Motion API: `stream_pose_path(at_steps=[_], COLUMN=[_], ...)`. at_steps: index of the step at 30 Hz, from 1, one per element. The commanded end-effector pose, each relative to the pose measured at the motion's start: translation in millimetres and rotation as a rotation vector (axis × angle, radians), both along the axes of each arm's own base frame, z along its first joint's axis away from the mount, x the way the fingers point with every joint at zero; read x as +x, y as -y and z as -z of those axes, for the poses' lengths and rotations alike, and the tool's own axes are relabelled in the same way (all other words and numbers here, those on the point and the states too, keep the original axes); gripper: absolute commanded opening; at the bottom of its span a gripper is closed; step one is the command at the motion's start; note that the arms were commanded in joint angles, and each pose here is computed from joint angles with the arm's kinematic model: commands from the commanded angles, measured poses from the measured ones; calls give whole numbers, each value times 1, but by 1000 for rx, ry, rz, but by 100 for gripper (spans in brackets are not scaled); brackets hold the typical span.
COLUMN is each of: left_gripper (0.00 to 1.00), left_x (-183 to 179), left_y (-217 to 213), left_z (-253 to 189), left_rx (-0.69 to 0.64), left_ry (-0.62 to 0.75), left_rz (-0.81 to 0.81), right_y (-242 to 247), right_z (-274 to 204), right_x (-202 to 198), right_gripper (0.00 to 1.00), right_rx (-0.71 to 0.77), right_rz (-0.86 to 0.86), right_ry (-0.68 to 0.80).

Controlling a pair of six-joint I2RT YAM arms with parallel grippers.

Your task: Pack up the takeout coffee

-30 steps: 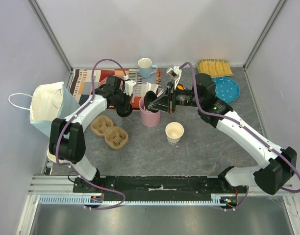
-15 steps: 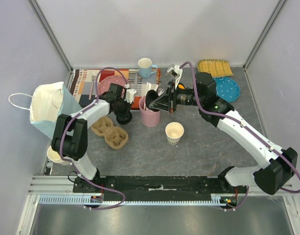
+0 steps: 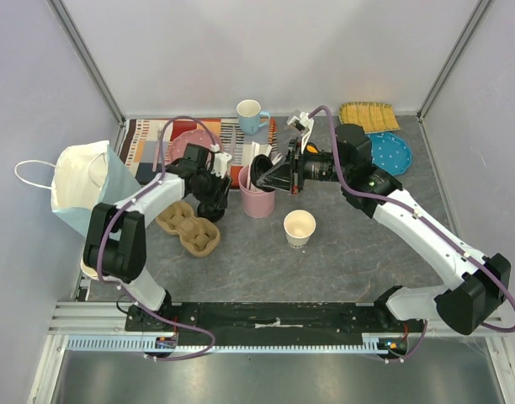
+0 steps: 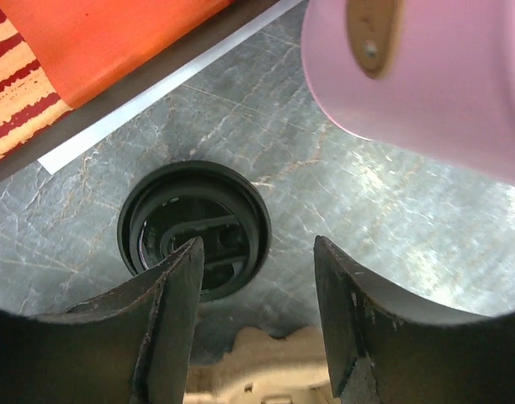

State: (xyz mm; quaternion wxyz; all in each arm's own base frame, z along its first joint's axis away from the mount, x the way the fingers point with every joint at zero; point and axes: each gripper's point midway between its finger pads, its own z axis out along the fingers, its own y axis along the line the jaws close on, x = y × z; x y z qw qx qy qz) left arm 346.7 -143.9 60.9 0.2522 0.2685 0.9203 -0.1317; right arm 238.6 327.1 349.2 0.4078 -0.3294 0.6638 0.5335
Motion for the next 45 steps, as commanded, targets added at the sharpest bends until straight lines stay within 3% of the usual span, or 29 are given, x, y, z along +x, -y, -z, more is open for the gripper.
stream_pose_path(at_steps=[1, 7, 9, 12, 14, 15, 16, 22, 25, 29, 39, 45], left_gripper=[62, 58, 58, 59, 59, 59, 59, 60, 73, 80, 94, 94], left_x=[2, -20, -35, -60, -76, -81, -88, -125, -147, -162, -178, -183], left_y=[13, 16, 24, 32, 38, 39, 40, 49, 56, 68, 87, 86], left_z=[-66, -136, -155, -195, -237, -251, -279, -343, -349, -346, -348, -338], left_rx=[-99, -199, -253, -300, -320, -326, -312, -268, -269, -255, -362, -352], left_ry=[103, 225, 256, 417, 625, 697, 846, 1265, 1321, 1312, 1165, 1152], left_rz=[9, 63, 154, 355, 505, 543, 612, 872, 1003, 1141, 1167, 1187], right_y=[4, 7, 6, 8, 11, 15, 18, 19, 19, 15, 0, -2], right_z=[-34, -56, -70, -94, -103, -114, -116, -105, -99, -87, -50, -39], right_x=[-15, -41, -50, -68, -80, -90, -98, -104, -103, -99, -99, -97], right_gripper=[0, 0, 0, 0, 0, 0, 0, 0, 0, 0, 0, 0], right_rx=[53, 100, 137, 212, 252, 291, 293, 246, 220, 201, 148, 124], right_rz=[-70, -205, -255, -358, -425, -485, -521, -608, -625, -626, -657, -649], right_ry=[116, 190, 196, 175, 149, 227, 151, 86, 48, 1, -92, -124])
